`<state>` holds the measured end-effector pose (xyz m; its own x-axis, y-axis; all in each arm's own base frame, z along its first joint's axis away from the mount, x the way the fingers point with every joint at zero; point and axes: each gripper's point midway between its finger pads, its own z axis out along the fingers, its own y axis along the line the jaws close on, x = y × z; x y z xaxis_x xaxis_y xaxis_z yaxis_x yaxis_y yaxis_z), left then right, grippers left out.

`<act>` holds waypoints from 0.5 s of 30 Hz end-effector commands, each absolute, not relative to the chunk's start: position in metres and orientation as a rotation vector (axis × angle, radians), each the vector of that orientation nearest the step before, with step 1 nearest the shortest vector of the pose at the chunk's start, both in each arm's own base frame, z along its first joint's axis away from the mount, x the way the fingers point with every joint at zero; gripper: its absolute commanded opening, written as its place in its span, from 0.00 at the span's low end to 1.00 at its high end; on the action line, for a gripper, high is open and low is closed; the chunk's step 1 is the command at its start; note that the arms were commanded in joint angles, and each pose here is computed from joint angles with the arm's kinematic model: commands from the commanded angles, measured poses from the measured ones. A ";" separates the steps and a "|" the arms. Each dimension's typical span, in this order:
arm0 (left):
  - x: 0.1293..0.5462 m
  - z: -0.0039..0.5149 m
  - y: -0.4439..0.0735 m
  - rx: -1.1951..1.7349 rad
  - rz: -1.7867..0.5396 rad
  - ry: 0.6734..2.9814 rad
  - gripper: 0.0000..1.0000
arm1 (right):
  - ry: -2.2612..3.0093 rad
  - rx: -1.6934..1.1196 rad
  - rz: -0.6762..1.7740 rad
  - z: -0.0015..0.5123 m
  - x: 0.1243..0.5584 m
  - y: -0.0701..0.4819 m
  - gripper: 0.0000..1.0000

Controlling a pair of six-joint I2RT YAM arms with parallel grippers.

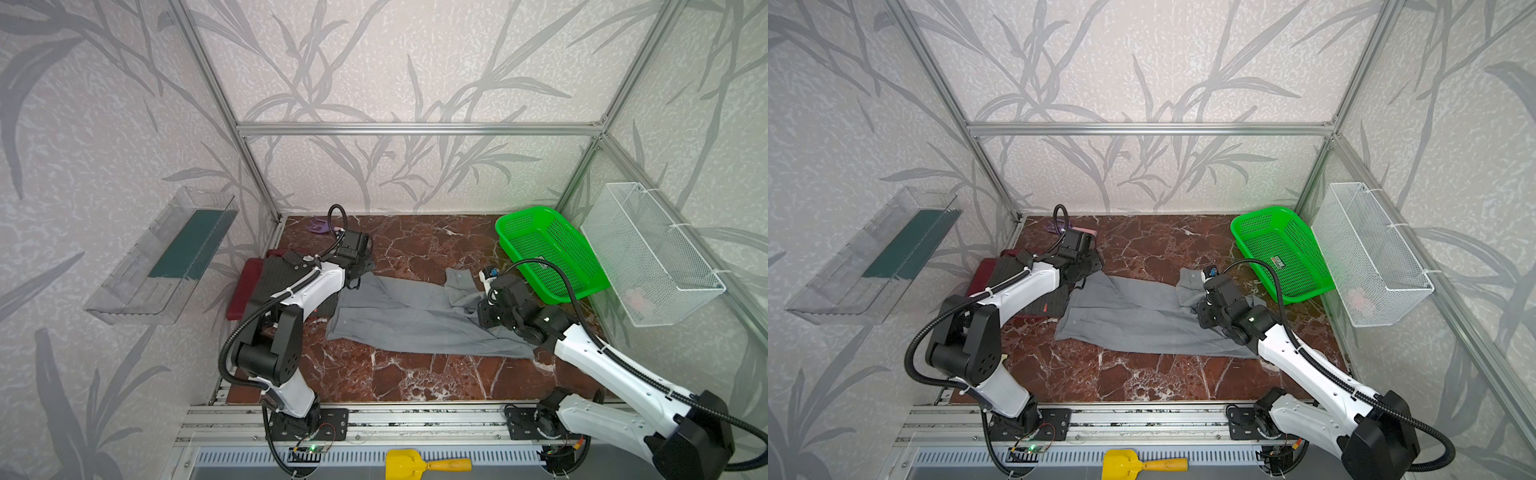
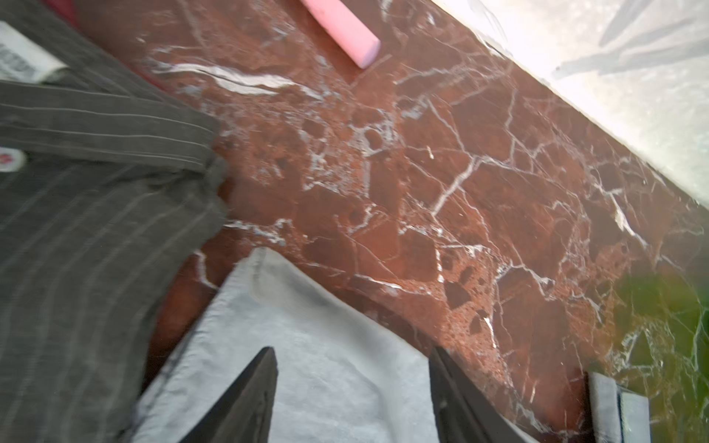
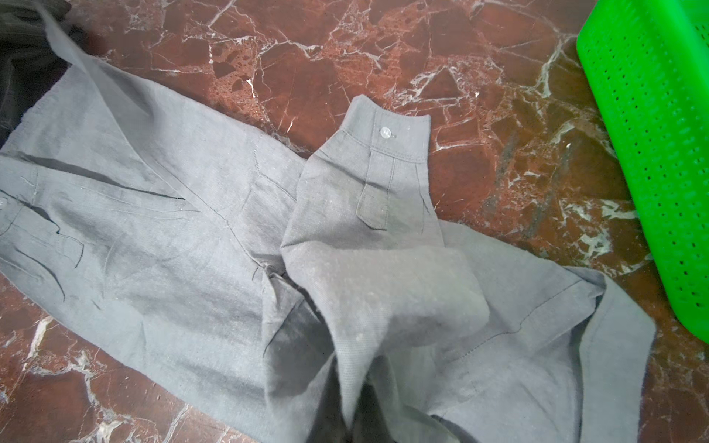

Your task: Fold and stack the long sleeve shirts

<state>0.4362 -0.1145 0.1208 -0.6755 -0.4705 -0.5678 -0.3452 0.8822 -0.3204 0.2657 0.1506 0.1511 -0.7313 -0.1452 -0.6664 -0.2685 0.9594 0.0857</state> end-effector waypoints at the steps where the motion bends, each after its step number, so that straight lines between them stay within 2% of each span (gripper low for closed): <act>1: 0.448 0.127 -0.136 -0.539 -0.214 2.373 0.64 | 2.411 -0.274 0.206 0.146 0.264 0.148 0.00; 4: 0.449 0.123 -0.144 -0.543 -0.201 2.399 0.61 | 2.409 -0.278 0.200 0.147 0.263 0.147 0.00; 10: 0.425 0.103 -0.119 -0.615 -0.107 2.381 0.59 | 2.417 -0.277 0.204 0.148 0.261 0.147 0.00; 11: 0.421 0.098 -0.116 -0.618 -0.106 2.389 0.59 | 2.426 -0.275 0.214 0.150 0.260 0.148 0.03; 14: 0.411 0.095 -0.115 -0.621 -0.129 2.434 0.59 | 2.433 -0.284 0.290 0.160 0.254 0.156 0.24; 15: 0.409 0.096 -0.115 -0.609 -0.134 2.443 0.59 | 2.439 -0.301 0.328 0.162 0.251 0.162 0.27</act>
<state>0.4124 -0.1201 0.0790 -0.7291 -0.4360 -0.5275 -0.3850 0.8986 -0.2106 0.2595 0.1508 0.1478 -0.7530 -0.1403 -0.6429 -0.2612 0.9605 0.0964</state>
